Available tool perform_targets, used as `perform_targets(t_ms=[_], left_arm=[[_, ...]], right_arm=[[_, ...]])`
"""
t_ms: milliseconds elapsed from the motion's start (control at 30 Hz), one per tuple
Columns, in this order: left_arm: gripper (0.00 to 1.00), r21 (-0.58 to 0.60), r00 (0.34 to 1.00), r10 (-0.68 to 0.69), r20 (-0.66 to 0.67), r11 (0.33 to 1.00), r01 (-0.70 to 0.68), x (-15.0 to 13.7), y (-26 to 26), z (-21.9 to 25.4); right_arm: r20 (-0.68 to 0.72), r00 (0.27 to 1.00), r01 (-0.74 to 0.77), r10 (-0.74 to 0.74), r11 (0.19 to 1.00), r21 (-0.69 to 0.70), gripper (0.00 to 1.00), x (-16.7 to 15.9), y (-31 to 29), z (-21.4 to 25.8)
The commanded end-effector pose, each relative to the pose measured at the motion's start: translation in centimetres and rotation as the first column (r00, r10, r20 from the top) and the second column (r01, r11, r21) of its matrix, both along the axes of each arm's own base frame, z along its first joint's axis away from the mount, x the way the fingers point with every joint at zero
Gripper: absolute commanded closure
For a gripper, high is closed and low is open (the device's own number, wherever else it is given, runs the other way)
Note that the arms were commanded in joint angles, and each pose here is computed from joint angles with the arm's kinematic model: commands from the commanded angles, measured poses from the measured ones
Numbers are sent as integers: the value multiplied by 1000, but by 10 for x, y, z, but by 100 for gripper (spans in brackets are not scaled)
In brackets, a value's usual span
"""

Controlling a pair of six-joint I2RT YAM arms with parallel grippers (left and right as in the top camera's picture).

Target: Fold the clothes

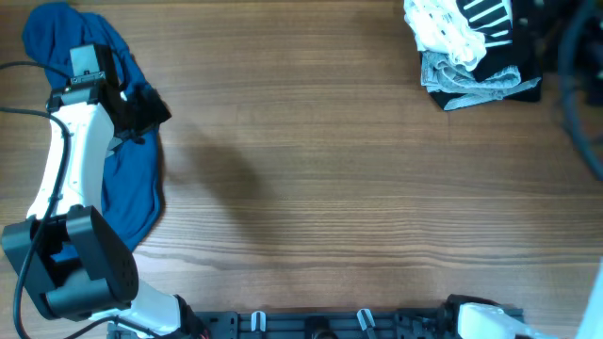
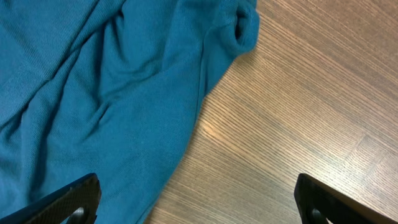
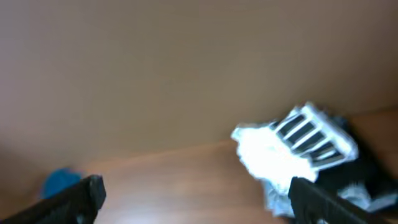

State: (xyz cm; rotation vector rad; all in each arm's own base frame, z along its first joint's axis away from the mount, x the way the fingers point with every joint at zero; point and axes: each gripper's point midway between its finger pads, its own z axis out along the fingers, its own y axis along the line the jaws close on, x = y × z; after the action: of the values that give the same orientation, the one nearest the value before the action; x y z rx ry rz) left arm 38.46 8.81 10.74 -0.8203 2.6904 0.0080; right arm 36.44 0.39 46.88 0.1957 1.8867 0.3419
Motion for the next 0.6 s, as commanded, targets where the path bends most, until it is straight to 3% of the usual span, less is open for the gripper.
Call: perform_targets(t_ms=[0,200,333,567], left_arm=[[0,15,1000,-10,2,1000,10,2,3,1],[0,15,1000,-10,2,1000,10,2,3,1],[0,15,1000,-10,2,1000,10,2,3,1],[0,15,1000,-10,2,1000,10,2,3,1]], right_arm=[[39,989,148,-144,982,-118,0,-3,-16,-46],[193,973,-72,123,965,-254,0,-32,22,-147],[225,965,-75,137,961,-265,0,-76,25,-229],[323,938,-47,128,968,-246,0,-114,26,-275]])
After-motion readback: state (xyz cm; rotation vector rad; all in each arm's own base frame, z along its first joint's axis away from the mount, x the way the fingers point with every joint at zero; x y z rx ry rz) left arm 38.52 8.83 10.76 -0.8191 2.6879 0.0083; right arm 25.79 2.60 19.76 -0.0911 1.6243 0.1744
